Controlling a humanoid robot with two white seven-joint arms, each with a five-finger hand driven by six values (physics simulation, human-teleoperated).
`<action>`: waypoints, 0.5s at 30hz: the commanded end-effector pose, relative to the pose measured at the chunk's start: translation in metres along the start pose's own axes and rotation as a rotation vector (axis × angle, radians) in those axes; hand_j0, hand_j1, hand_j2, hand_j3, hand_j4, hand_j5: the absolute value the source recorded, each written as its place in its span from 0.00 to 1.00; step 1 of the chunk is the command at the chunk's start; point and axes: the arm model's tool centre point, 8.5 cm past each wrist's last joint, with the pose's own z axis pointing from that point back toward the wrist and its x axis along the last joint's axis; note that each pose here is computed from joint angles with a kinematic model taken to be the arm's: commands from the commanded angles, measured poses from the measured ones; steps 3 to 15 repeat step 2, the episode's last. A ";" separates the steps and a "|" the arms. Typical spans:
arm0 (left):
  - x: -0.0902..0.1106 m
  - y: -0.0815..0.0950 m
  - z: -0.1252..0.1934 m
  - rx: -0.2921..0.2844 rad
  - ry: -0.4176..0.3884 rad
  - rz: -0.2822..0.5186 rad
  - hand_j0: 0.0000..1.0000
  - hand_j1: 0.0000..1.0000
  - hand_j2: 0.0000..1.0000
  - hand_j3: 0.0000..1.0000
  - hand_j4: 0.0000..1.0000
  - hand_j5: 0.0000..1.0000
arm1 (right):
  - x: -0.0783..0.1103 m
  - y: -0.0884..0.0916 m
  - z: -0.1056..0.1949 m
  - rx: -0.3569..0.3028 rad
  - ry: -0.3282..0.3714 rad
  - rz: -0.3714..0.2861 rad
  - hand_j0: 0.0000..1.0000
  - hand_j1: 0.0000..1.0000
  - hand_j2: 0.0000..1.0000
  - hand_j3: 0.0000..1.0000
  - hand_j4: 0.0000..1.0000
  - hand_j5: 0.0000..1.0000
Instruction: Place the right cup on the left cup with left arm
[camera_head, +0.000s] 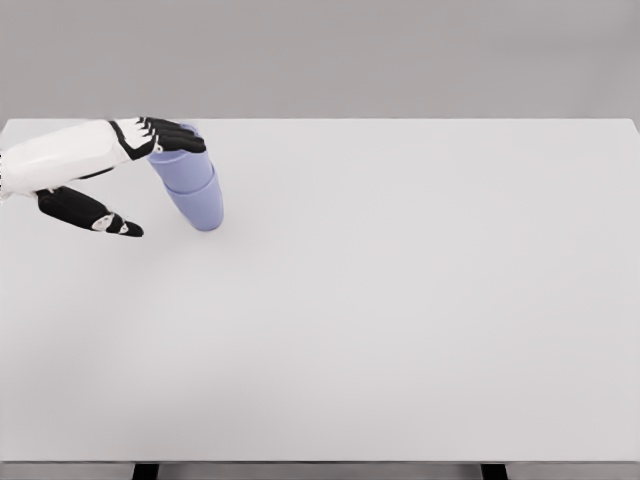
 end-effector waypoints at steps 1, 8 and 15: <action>0.014 -0.001 -0.020 0.038 -0.100 0.021 1.00 1.00 1.00 1.00 1.00 1.00 | 0.000 0.000 0.000 0.000 0.001 0.000 1.00 1.00 1.00 1.00 1.00 1.00; 0.016 -0.007 -0.027 0.042 -0.121 0.037 1.00 1.00 1.00 1.00 1.00 1.00 | 0.000 0.000 0.000 0.000 0.000 0.000 1.00 1.00 1.00 1.00 1.00 1.00; 0.016 -0.007 -0.027 0.042 -0.121 0.037 1.00 1.00 1.00 1.00 1.00 1.00 | 0.000 0.000 0.000 0.000 0.000 0.000 1.00 1.00 1.00 1.00 1.00 1.00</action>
